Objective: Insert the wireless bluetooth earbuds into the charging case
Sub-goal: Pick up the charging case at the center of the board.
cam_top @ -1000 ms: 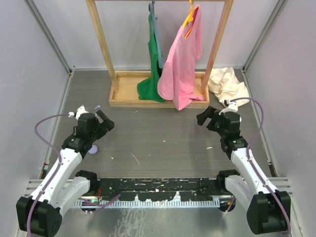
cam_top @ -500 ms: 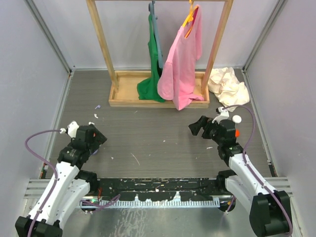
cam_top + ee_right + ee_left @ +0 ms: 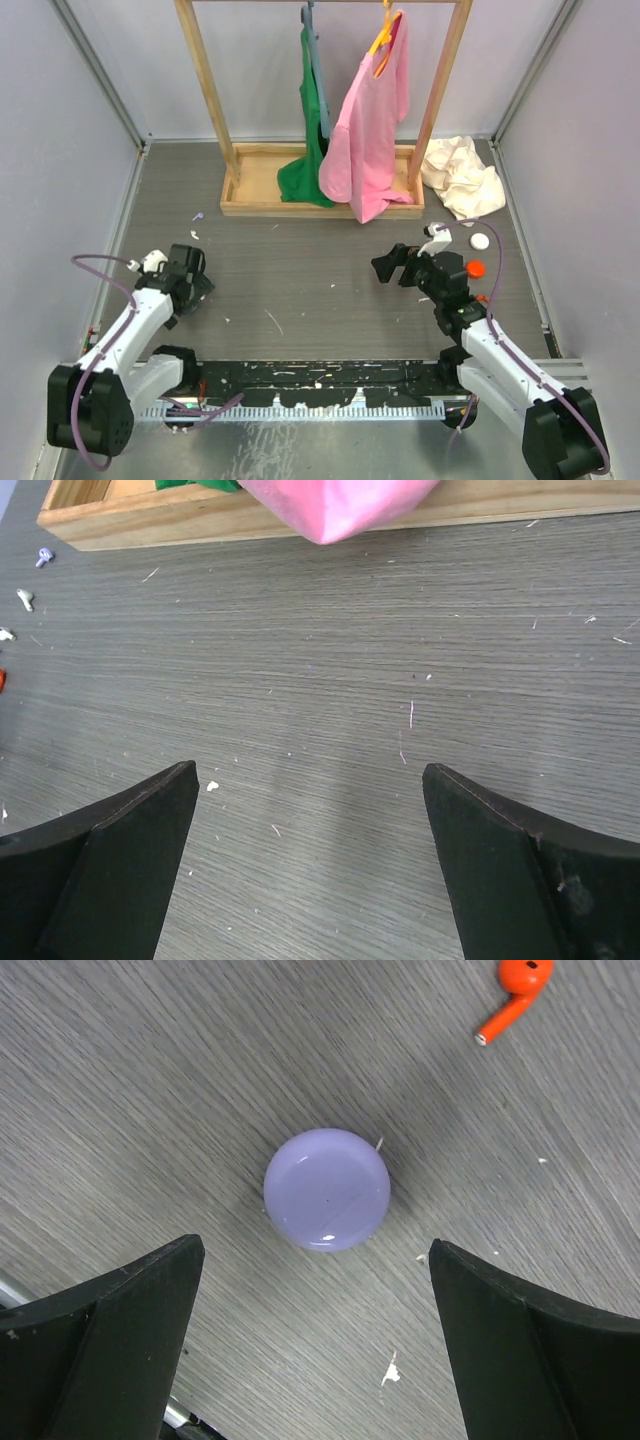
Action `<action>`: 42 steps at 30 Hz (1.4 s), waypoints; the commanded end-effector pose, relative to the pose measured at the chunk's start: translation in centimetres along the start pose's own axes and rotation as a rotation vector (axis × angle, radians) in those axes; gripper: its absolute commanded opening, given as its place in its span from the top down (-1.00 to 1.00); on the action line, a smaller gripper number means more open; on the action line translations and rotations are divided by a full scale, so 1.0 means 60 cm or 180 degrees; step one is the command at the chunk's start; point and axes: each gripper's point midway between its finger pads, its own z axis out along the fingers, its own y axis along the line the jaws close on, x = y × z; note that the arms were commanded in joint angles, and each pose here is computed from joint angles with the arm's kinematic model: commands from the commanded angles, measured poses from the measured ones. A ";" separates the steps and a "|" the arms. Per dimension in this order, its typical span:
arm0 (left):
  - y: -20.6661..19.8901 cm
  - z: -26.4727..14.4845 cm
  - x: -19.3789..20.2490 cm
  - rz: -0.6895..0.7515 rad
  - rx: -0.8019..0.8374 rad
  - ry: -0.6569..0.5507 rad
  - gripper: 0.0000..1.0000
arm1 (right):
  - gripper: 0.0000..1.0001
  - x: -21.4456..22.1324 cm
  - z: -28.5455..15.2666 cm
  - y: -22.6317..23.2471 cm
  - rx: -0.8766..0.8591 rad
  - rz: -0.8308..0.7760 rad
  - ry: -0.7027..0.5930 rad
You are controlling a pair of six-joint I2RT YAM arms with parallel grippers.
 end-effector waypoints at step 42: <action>-0.064 0.022 -0.005 0.0282 0.0219 0.0442 -0.04 | -1.00 -0.022 0.007 0.023 -0.0109 -0.0162 -0.0233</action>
